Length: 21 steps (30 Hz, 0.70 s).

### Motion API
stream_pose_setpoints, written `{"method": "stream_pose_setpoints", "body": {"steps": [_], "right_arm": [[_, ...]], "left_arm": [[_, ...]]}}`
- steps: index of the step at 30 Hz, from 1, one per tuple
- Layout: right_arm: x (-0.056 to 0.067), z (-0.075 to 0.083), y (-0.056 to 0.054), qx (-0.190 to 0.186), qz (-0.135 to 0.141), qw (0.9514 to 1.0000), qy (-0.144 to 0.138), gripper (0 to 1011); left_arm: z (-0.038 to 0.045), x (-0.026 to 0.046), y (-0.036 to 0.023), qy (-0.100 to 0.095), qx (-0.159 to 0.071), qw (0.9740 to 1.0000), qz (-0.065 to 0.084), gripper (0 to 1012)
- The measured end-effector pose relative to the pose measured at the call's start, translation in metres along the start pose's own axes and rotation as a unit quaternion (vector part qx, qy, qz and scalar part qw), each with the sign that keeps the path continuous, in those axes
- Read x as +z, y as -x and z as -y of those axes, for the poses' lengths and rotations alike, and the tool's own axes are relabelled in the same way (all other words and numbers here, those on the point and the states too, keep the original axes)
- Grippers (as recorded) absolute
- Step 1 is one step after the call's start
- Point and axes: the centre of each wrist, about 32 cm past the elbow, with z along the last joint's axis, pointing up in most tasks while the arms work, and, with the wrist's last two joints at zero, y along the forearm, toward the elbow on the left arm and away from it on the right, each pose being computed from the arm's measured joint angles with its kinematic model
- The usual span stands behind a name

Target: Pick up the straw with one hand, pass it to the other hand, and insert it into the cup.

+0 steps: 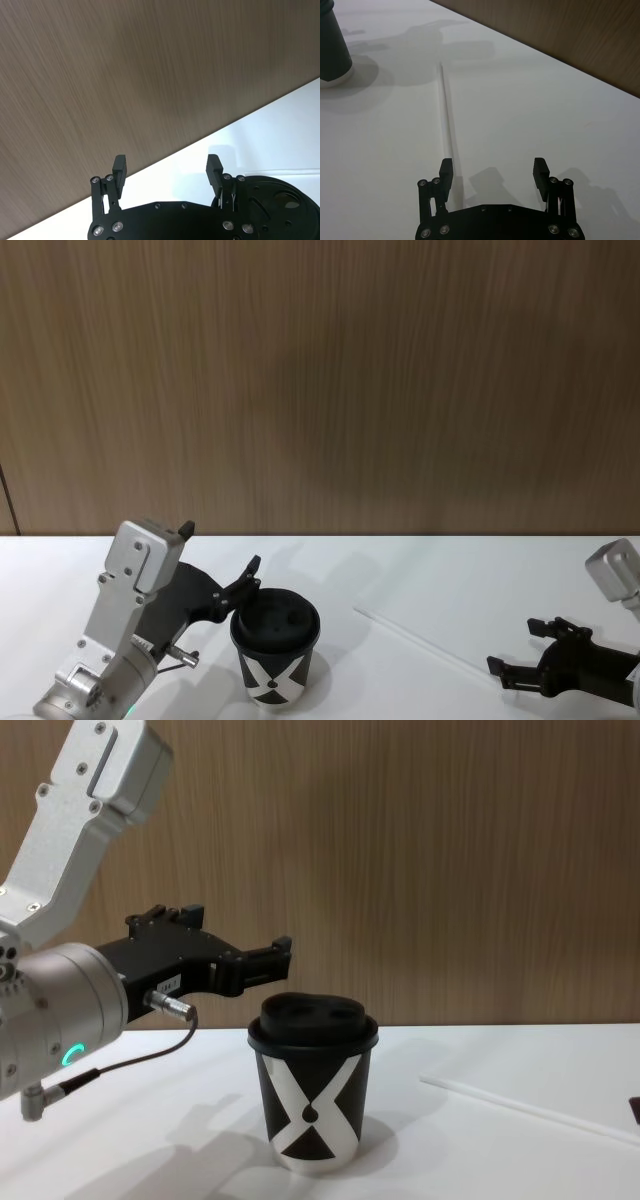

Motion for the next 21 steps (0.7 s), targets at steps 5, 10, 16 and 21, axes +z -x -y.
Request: {"method": "stream_pose_setpoints", "body": {"steps": [5, 10, 16, 21], "right_arm": [[-0.0009, 0.0038, -0.0010, 0.007, -0.001, 1.0000, 0.003, 1001], [-0.0014, 0.0066, -0.0014, 0.013, -0.001, 0.9999, 0.004, 1001], [-0.0027, 0.0083, -0.0010, 0.023, -0.001, 0.9997, 0.008, 1001], [-0.0040, 0.0075, 0.0000, 0.031, -0.001, 0.9995, 0.011, 1001]], "left_arm": [[0.0000, 0.0000, 0.0000, 0.000, 0.000, 1.0000, 0.000, 1000], [0.0000, 0.0000, 0.0000, 0.000, 0.000, 1.0000, 0.000, 1000], [0.0000, 0.0000, 0.0000, 0.000, 0.000, 1.0000, 0.000, 1000], [0.0000, 0.0000, 0.0000, 0.000, 0.000, 1.0000, 0.000, 1000]]}}
